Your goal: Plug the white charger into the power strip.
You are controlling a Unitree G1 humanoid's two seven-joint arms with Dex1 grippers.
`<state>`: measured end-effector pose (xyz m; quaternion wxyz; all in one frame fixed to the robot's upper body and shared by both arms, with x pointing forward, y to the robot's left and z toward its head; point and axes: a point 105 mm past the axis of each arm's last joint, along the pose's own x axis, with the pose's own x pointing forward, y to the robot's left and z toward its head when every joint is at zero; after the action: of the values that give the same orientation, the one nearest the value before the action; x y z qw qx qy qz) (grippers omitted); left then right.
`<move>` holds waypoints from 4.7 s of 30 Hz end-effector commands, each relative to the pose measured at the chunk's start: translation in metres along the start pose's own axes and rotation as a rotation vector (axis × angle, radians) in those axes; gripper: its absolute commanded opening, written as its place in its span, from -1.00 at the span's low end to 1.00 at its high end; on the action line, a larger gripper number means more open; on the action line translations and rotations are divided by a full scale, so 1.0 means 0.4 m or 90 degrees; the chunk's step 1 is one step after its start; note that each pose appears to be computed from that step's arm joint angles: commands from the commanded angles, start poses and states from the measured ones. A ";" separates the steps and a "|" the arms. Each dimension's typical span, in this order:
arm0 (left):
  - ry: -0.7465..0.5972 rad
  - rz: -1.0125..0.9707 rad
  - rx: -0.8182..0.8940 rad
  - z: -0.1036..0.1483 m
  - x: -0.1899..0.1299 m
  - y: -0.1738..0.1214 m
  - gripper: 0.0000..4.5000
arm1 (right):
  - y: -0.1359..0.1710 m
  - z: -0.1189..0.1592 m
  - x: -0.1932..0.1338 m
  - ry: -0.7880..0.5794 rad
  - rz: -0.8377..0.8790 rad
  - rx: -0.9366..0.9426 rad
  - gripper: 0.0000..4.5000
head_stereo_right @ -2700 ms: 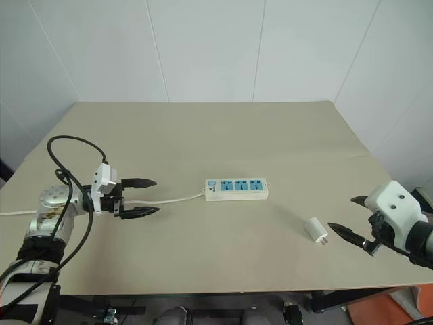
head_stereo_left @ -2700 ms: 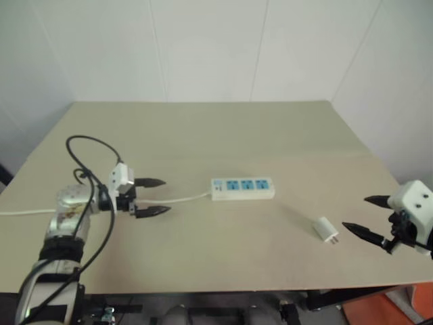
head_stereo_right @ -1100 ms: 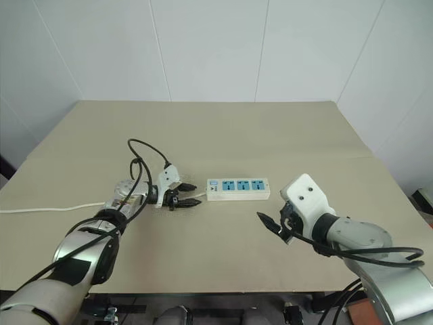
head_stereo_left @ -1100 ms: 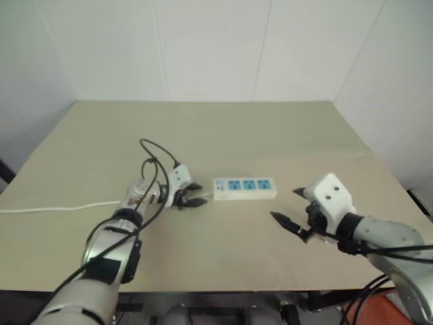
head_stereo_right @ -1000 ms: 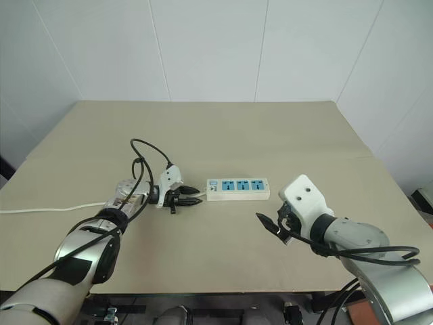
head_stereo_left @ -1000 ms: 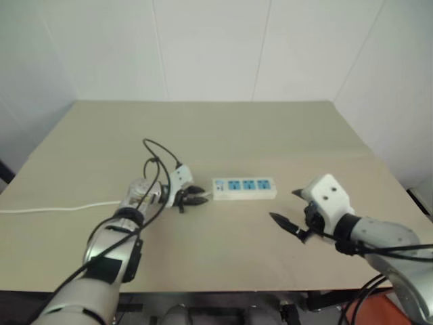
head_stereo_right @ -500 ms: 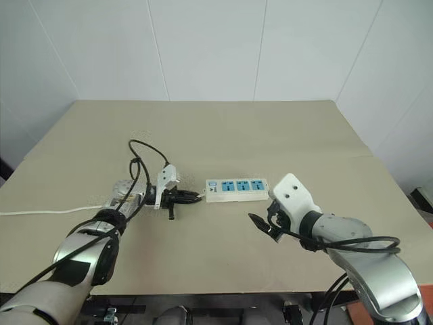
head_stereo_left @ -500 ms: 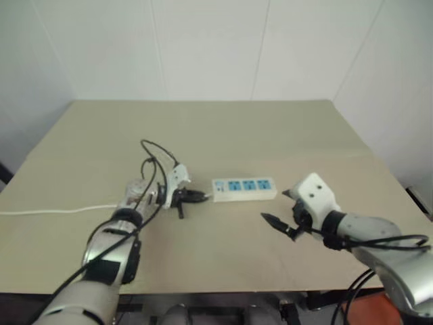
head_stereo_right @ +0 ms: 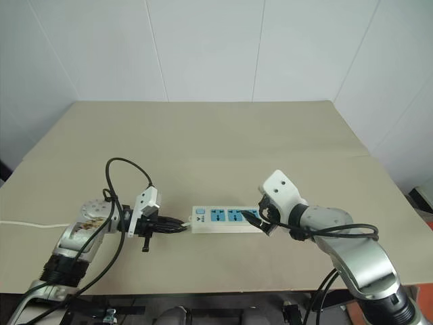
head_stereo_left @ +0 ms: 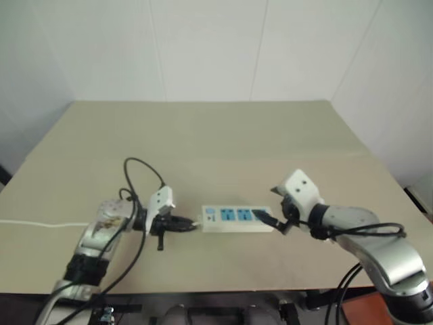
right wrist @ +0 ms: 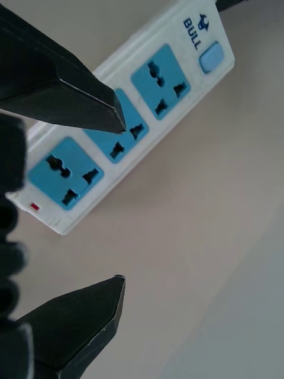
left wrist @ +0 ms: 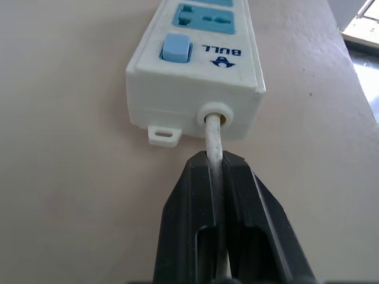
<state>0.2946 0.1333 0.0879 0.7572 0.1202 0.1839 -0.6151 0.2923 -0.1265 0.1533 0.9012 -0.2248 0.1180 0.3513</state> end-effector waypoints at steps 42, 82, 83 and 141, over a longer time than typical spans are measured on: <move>-0.275 -0.080 0.142 0.008 0.080 0.039 1.00 | -0.018 0.022 -0.142 -0.041 -0.109 -0.012 1.00; -0.206 -0.131 0.165 -0.010 0.130 0.024 0.44 | -0.210 -0.004 -0.208 0.303 -0.096 0.171 1.00; -0.207 -0.131 0.167 -0.007 0.131 0.025 0.44 | -0.220 -0.021 -0.211 0.330 -0.097 0.189 1.00; -0.214 -0.121 0.162 -0.051 0.169 -0.027 0.44 | -0.220 -0.242 -0.118 0.597 0.020 0.302 -0.50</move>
<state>0.3079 0.0837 0.0654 0.7178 0.0881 -0.0657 -0.6875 0.3095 -0.2556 0.1068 0.7612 -0.1461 0.5996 0.1992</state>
